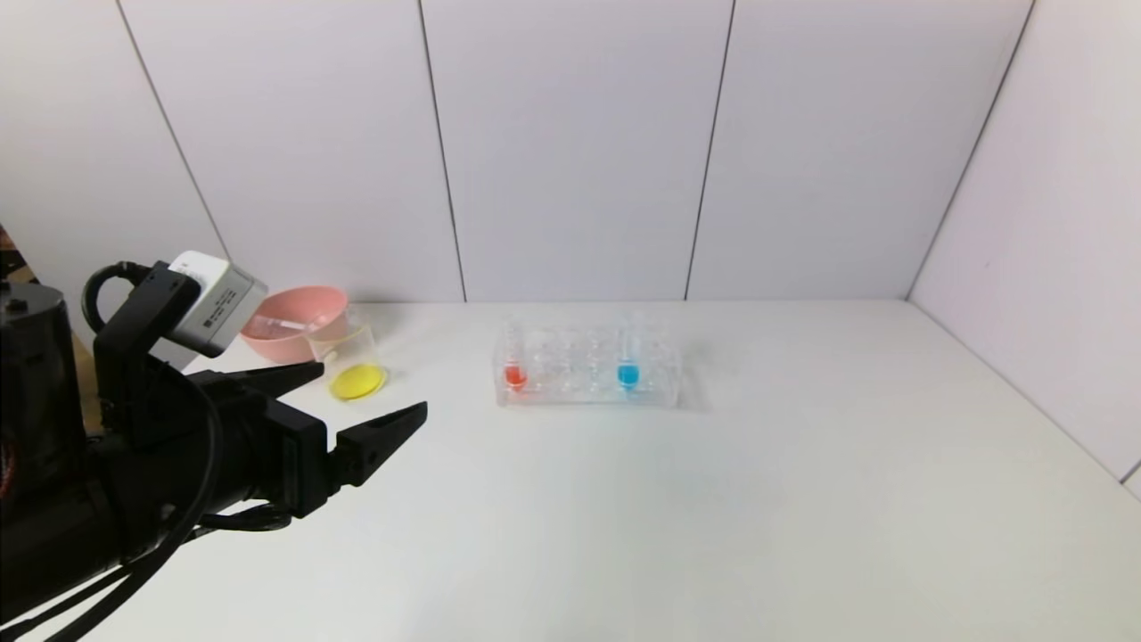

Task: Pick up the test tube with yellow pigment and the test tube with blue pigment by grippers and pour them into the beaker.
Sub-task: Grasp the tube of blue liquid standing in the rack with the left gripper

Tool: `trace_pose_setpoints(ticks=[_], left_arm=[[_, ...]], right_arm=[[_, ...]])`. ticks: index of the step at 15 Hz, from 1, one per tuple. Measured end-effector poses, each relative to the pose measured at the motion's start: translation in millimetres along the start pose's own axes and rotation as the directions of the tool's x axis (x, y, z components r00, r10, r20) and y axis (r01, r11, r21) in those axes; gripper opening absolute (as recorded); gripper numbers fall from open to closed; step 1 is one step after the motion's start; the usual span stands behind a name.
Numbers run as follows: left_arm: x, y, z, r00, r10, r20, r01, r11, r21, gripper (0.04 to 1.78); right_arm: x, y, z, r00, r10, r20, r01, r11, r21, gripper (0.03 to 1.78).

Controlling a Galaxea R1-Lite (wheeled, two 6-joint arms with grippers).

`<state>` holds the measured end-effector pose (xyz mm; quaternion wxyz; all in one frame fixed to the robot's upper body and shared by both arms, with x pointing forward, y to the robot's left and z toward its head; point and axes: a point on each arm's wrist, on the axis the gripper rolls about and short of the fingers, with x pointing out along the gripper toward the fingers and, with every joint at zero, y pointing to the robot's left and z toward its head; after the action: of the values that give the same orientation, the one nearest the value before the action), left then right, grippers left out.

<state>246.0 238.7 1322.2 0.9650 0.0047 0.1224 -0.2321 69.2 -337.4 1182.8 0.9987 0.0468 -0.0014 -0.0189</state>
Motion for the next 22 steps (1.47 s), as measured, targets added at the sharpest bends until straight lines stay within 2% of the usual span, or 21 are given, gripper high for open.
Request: trace_pose_setpoints(ticks=[4, 9, 18, 22], left_arm=[[17.1, -13.1, 13.4, 0.994, -0.054, 0.091, 0.063, 0.992, -0.105, 1.78], [52.2, -30.8, 6.6, 0.993, -0.090, 0.076, 0.101, 0.983, -0.152, 1.78], [132.1, -84.8, -17.7, 0.993, -0.074, 0.087, 0.088, 0.982, -0.167, 1.78], [174.0, -105.3, -28.8, 0.996, -0.026, 0.082, 0.039, 0.985, -0.166, 1.78]], right_arm=[[0.0, 0.0, 0.0, 1.000, 0.000, 0.000, 0.000, 1.000, 0.000, 1.71], [0.0, 0.0, 0.0, 1.000, 0.000, 0.000, 0.000, 1.000, 0.000, 1.71], [0.0, 0.0, 0.0, 1.000, 0.000, 0.000, 0.000, 1.000, 0.000, 1.71], [0.0, 0.0, 0.0, 1.000, 0.000, 0.000, 0.000, 1.000, 0.000, 1.71]])
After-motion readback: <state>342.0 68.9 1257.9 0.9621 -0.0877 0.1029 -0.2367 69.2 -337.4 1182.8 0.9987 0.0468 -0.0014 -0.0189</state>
